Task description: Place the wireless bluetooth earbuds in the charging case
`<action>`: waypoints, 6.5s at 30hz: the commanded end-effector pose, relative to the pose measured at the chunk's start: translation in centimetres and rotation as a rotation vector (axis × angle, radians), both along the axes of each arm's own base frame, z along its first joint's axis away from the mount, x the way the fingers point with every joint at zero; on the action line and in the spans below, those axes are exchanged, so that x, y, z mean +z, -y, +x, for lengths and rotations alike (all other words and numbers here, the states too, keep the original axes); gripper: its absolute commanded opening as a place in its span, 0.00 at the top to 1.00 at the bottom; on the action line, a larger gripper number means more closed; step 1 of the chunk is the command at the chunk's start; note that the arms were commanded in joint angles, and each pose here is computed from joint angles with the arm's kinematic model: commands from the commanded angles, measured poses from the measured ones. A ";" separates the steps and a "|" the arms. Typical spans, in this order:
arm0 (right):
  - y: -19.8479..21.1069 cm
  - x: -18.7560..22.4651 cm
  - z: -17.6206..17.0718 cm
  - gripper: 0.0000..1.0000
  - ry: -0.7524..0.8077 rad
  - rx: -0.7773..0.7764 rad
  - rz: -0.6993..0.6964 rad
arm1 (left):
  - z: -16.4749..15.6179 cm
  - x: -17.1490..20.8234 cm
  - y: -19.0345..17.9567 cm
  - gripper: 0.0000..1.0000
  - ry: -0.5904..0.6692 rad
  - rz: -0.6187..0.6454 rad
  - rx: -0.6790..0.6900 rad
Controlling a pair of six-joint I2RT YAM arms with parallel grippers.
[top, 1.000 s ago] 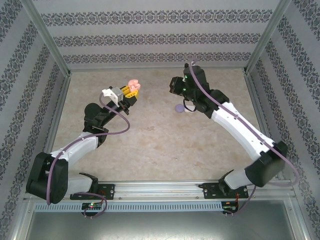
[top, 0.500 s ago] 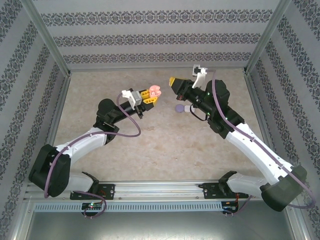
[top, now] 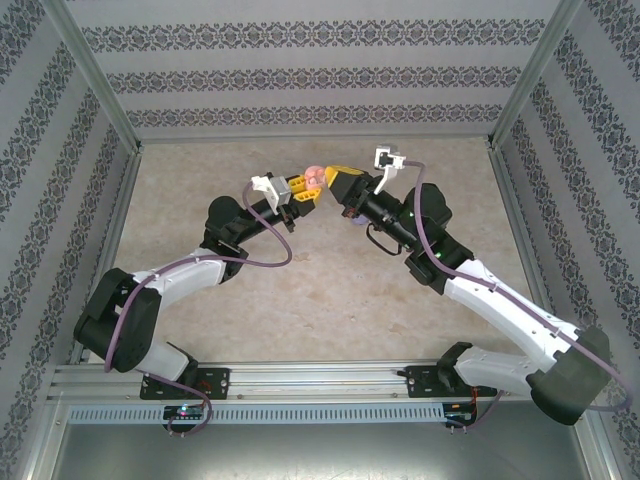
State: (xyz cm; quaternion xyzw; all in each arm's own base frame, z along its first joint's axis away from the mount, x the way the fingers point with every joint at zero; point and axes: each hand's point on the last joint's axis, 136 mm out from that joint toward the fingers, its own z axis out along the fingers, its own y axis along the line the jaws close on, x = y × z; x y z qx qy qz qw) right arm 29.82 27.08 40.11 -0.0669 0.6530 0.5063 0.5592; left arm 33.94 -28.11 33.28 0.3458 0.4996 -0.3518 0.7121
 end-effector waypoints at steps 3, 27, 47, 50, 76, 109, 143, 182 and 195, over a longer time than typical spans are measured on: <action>-0.2 0.3 0.7 0.91 0.031 -0.030 0.026 | -0.9 3.3 0.2 1.00 0.088 -0.065 -0.024; 0.4 -2.1 2.6 0.92 -0.025 -0.086 0.004 | -2.2 4.7 0.5 1.00 0.130 -0.064 -0.041; -0.4 -5.3 1.3 0.95 -0.067 -0.043 -0.092 | -1.4 5.6 0.1 1.00 0.135 -0.087 0.010; -0.6 -5.6 1.6 0.94 -0.083 -0.040 -0.101 | -1.3 5.5 0.3 1.00 0.126 -0.083 0.006; 5.8 1.0 3.6 0.35 -0.158 -0.136 -0.006 | -0.8 1.5 0.9 1.00 0.037 -0.016 0.009; 0.9 -11.9 9.5 0.48 -0.715 0.143 -0.379 | -3.5 -8.4 4.5 1.00 -0.216 0.200 -0.223; 2.3 -14.5 1.2 0.79 -0.778 0.195 -0.513 | -0.2 -7.8 5.1 1.00 -0.151 0.172 -0.114; 20.0 -20.4 2.1 0.43 -0.823 -0.496 -0.387 | 10.6 -28.9 0.8 0.88 -1.289 0.288 0.344; 20.9 -18.6 2.6 0.28 -0.804 -0.535 -0.349 | 10.5 -29.2 -3.7 0.01 -1.391 0.300 0.480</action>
